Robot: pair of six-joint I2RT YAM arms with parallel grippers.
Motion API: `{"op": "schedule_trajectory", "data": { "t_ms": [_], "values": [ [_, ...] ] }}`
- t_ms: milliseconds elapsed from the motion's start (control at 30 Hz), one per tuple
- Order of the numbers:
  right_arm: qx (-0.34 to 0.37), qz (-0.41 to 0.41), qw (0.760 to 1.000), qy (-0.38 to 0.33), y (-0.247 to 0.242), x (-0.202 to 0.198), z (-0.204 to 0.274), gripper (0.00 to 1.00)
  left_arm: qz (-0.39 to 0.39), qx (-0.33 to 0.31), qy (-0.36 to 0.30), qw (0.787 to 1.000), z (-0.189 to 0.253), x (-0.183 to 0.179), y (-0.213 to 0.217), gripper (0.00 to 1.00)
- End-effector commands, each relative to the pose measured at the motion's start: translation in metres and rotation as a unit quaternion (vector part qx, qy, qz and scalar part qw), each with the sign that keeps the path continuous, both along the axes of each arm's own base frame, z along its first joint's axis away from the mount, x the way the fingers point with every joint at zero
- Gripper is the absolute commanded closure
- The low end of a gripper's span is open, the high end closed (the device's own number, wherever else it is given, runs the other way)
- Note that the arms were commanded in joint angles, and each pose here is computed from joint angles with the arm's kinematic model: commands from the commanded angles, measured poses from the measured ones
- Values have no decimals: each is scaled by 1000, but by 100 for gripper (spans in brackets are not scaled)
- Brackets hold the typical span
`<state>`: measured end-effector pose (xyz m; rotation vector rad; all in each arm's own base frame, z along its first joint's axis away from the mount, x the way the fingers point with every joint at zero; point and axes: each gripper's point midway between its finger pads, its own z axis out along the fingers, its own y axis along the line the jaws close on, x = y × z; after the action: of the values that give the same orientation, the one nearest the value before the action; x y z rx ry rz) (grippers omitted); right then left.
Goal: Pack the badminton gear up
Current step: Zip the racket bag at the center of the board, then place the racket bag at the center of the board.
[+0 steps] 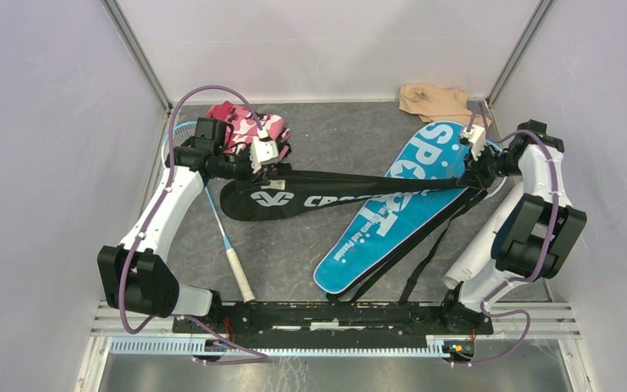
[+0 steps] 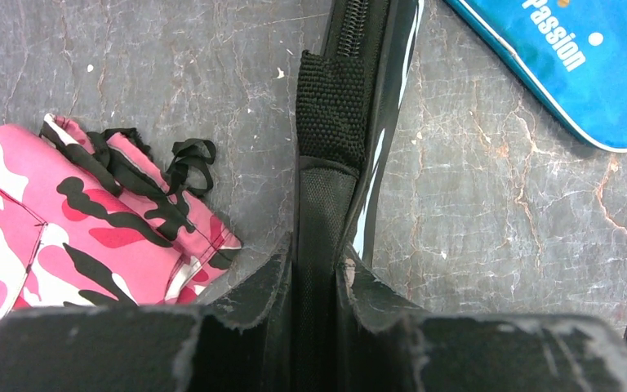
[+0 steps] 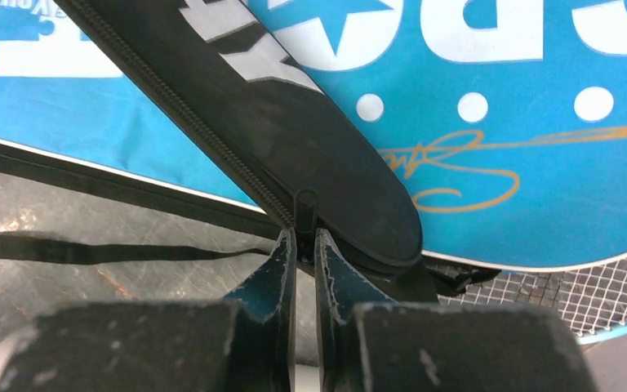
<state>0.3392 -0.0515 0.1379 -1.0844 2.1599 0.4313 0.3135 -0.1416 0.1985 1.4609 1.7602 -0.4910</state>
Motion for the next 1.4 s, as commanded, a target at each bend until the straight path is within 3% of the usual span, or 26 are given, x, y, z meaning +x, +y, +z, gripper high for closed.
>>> {"op": "schedule_trajectory", "data": {
  "t_ms": [0,533,767,933,1133,1367],
  "values": [
    [-133,-63,989,-12,-89,18,-7,100,77,70,-59,993,17,33,50,98],
    [-164,-133,977,-4,-168,36,-31,100,84,75,-45,993,16,43,54,98],
    [-125,-114,985,-1,-152,31,-33,100,76,52,-38,995,20,46,46,98],
    [-70,-77,994,-37,-107,29,-1,78,71,-14,-20,997,38,43,26,98],
    [-36,-48,996,-61,-60,27,25,69,184,-98,7,978,74,59,16,98],
    [-8,-33,997,-64,-30,27,36,68,333,-105,-77,934,88,80,26,98]
  ]
}}
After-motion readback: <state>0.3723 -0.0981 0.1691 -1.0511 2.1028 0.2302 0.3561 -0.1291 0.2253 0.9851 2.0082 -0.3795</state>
